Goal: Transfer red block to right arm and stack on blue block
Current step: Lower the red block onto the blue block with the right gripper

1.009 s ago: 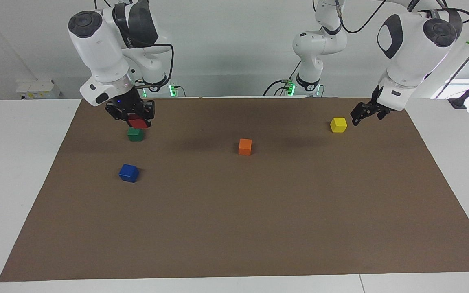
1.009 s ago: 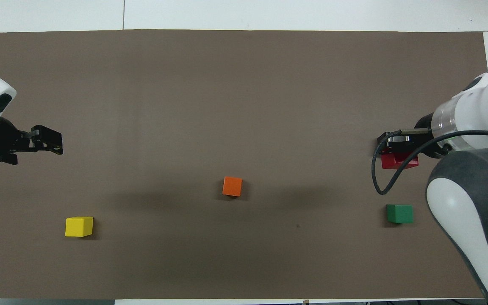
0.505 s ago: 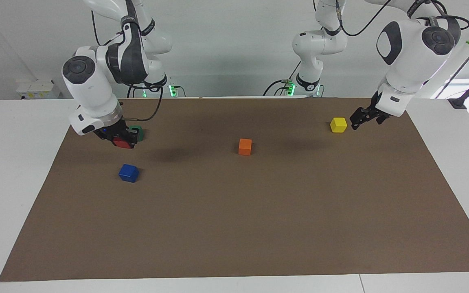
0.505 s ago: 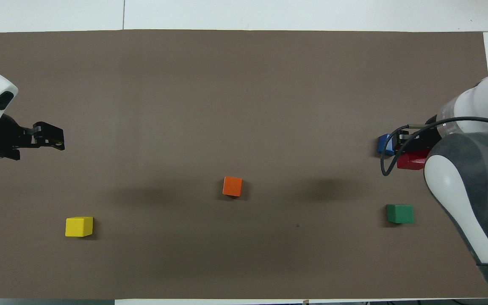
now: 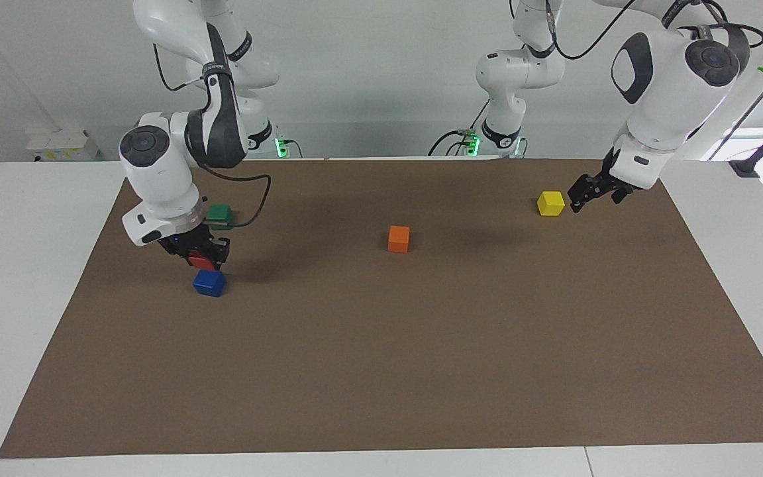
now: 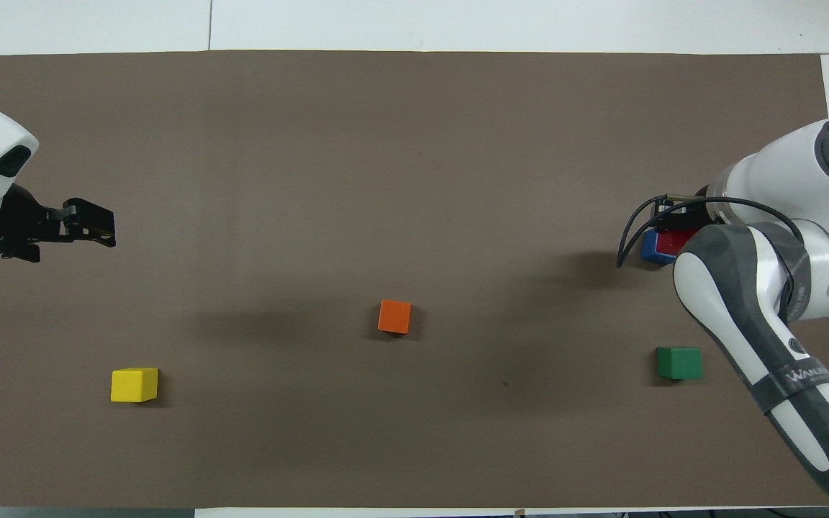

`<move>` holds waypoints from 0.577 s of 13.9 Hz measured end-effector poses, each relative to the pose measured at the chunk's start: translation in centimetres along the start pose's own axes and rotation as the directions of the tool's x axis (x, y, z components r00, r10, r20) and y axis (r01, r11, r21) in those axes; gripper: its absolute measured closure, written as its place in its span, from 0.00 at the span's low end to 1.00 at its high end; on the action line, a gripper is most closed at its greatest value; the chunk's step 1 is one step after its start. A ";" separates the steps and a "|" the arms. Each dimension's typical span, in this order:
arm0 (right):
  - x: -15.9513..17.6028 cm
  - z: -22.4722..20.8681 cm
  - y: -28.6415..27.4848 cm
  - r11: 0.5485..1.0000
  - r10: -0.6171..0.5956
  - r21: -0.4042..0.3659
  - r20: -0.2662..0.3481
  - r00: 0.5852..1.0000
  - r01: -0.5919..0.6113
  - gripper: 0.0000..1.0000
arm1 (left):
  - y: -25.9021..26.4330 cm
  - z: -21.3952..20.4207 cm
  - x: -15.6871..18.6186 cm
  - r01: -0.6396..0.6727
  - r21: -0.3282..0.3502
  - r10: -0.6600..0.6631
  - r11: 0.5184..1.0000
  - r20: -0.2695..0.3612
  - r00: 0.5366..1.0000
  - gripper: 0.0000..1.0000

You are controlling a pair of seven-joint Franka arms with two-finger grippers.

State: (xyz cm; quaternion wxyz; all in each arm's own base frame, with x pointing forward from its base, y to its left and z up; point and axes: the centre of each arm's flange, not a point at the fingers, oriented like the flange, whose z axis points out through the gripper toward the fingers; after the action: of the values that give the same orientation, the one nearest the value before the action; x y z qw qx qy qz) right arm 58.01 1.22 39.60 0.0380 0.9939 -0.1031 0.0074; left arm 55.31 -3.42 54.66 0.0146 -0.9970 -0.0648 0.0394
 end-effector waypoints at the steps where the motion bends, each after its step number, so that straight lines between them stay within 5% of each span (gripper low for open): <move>1: 0.0 0.5 0.2 1.000 0.021 -0.003 -0.005 1.000 -0.021 0.44 | 0.1 -0.5 0.0 0.000 -0.006 0.000 1.000 -0.010 1.000 0.00; 8: -0.5 4.1 0.6 0.998 0.055 0.016 -0.071 0.996 -0.054 0.44 | 1.6 -4.7 0.0 -0.027 -0.028 0.025 0.999 -0.089 0.996 0.00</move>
State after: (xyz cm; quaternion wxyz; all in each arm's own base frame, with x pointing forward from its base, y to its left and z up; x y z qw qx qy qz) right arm 57.38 0.40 35.57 0.0346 0.9900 -0.1288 0.0449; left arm 55.88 -5.15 59.31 0.0025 -0.9986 -0.0517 -0.0055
